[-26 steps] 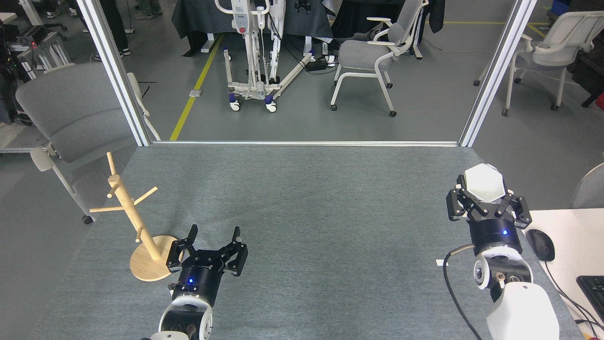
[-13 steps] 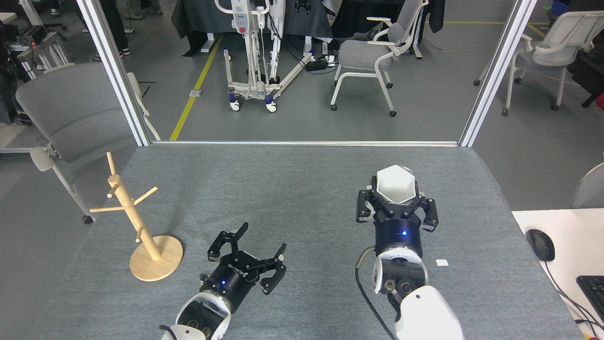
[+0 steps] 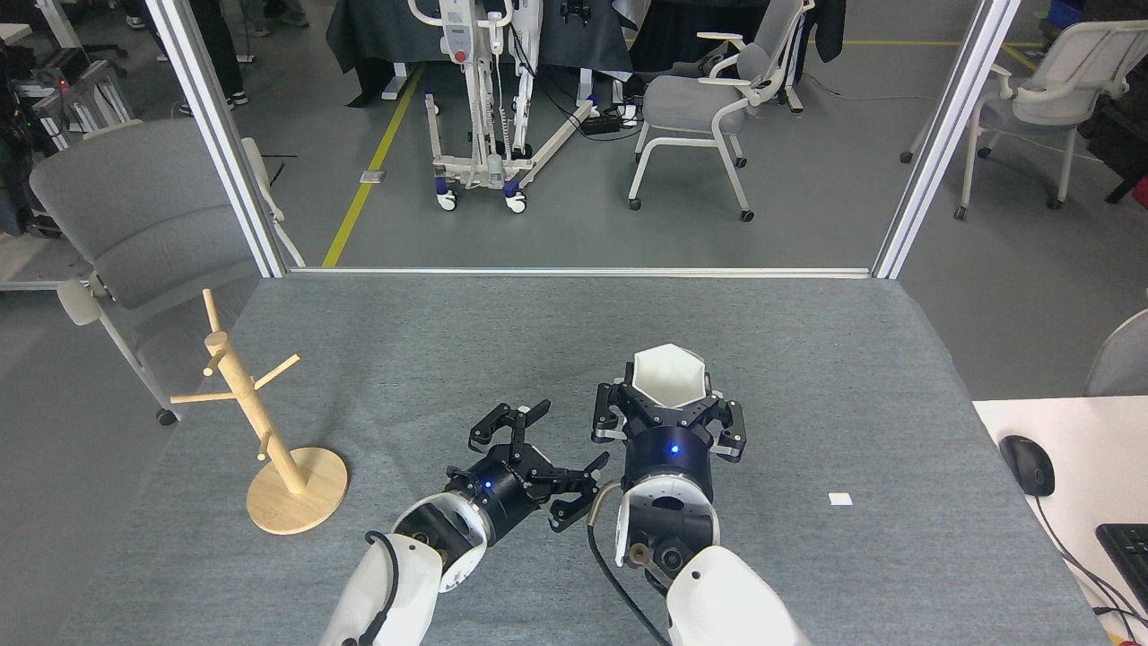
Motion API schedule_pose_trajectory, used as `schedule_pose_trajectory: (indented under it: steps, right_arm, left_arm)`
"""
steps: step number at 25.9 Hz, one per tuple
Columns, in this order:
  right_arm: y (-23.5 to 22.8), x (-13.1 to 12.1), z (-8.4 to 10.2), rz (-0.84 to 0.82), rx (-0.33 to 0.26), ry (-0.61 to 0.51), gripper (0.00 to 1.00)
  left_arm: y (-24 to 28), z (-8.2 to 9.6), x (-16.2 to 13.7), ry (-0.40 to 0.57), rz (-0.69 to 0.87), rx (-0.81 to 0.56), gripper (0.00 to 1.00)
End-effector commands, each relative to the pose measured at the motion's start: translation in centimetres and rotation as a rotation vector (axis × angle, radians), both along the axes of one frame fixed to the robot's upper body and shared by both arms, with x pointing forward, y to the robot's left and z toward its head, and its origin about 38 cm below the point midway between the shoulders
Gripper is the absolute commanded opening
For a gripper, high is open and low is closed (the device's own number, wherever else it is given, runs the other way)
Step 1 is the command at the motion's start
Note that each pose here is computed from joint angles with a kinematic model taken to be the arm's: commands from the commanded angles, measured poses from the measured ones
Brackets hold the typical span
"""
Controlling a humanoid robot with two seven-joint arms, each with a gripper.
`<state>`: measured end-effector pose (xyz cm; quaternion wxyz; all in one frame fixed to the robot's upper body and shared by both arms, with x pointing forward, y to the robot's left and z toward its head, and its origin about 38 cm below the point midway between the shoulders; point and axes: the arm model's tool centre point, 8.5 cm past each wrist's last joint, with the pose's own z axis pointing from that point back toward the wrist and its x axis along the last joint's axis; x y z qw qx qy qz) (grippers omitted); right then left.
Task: Hang cup on storage rack
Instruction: 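Lift the cup with the right gripper and carry it toward the left gripper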
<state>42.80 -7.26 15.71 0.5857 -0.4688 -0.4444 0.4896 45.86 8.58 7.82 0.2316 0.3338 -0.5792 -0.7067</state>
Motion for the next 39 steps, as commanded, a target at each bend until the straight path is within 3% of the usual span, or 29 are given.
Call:
schedule_pose_trajectory:
  steps: [1,7,12,16,28,29,31,32,33,34,39]
  right_arm:
    - [0.3,0.0,-0.1,0.003,0.002,0.008,0.0]
    - [0.7,0.0,-0.5,0.01,0.001,0.022,0.0]
    - [2.2,-0.1,-2.4,0.029,-0.027,0.072,0.01]
    - [2.9,-0.3,-2.3,0.038,-0.018,0.073,0.01]
    - [7.5,-2.0,-2.2,0.108,0.013,0.086,0.0]
    - [7.5,-2.1,-2.4,0.109,0.013,0.092,0.0]
    - [7.5,-2.1,-2.6,0.106,0.011,0.097,0.0]
    - [7.7,-2.2,-2.6,0.109,0.013,0.098,0.0]
    - [7.8,-2.3,-2.6,0.11,0.014,0.099,0.0]
    - [7.8,-2.3,-2.6,0.111,0.013,0.099,0.0]
    - [7.8,-2.3,-2.6,0.113,0.014,0.1,0.0]
  left_arm:
    - [-0.5,0.3,0.4,0.015,-0.05,0.001,0.99]
    - [-2.0,0.9,0.2,0.023,-0.125,-0.016,0.99]
    - [-3.5,1.3,-0.4,0.029,-0.19,-0.037,0.99]
    - [-4.7,1.5,-0.8,0.037,-0.23,-0.052,0.99]
    - [-5.5,1.8,0.9,0.053,-0.149,-0.031,0.98]
    - [-5.2,1.8,1.0,0.05,-0.134,-0.027,0.95]
    - [-4.8,1.6,1.1,0.051,-0.129,-0.02,0.68]
    - [-4.7,1.6,1.0,0.051,-0.131,-0.014,0.47]
    - [-4.7,1.5,0.9,0.059,-0.136,-0.006,0.12]
    - [-4.6,1.3,0.7,0.076,-0.143,0.008,0.0]
    - [-4.4,1.0,0.8,0.112,-0.143,0.032,0.0]
